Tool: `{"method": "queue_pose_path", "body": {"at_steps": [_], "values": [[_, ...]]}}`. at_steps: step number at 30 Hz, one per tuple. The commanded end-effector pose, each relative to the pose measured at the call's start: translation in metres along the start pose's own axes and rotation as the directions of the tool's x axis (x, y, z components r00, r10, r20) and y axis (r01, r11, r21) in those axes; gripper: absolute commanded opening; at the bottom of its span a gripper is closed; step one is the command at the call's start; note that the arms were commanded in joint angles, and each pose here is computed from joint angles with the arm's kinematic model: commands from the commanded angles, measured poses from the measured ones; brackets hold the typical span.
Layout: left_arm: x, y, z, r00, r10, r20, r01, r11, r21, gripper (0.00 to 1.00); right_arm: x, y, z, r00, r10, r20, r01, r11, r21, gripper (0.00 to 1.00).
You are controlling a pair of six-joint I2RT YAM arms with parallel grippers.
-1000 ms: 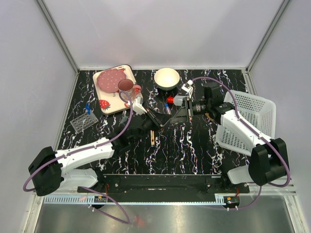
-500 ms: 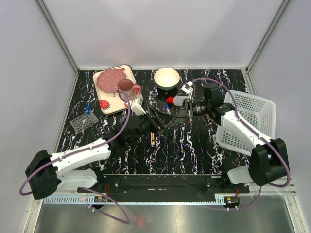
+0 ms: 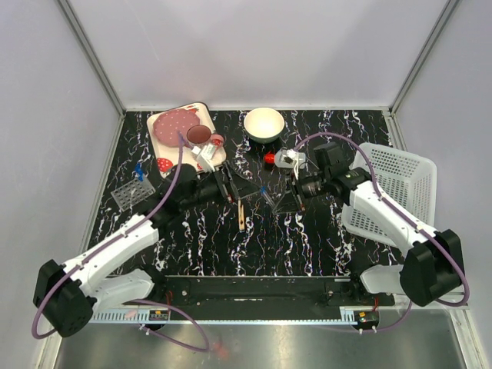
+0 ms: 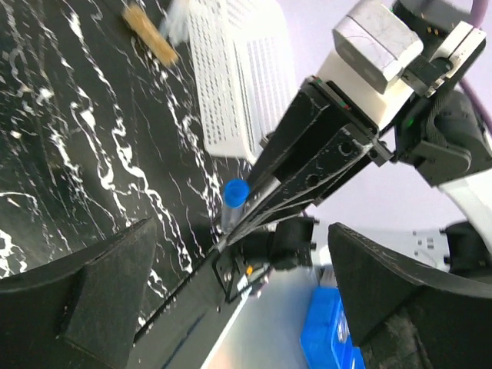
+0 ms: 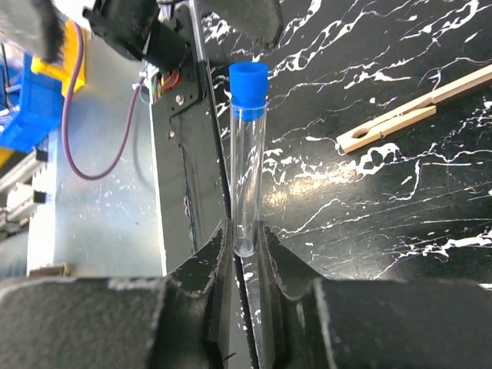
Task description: Organize the chemistry lab equipment
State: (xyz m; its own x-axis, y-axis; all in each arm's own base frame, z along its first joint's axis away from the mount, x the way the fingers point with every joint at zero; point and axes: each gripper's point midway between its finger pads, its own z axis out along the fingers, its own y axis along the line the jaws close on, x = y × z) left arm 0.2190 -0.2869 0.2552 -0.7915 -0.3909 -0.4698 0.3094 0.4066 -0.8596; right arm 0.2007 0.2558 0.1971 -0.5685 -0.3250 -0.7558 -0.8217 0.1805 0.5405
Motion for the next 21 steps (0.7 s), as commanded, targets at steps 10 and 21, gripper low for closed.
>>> {"method": "queue_pose_path", "body": {"at_steps": [10, 21], "values": [[0.033, -0.021, 0.012, 0.953, 0.073, -0.294, -0.053, 0.996, 0.073, 0.67, 0.015, 0.005, 0.004, 0.978, -0.183, -0.099, 0.183, 0.983, -0.01, 0.14], [0.043, -0.014, 0.026, 0.945, 0.061, -0.321, -0.052, 0.998, 0.036, 0.52, 0.016, 0.006, 0.007, 0.976, -0.188, -0.11, 0.186, 0.982, -0.023, 0.14]]}}
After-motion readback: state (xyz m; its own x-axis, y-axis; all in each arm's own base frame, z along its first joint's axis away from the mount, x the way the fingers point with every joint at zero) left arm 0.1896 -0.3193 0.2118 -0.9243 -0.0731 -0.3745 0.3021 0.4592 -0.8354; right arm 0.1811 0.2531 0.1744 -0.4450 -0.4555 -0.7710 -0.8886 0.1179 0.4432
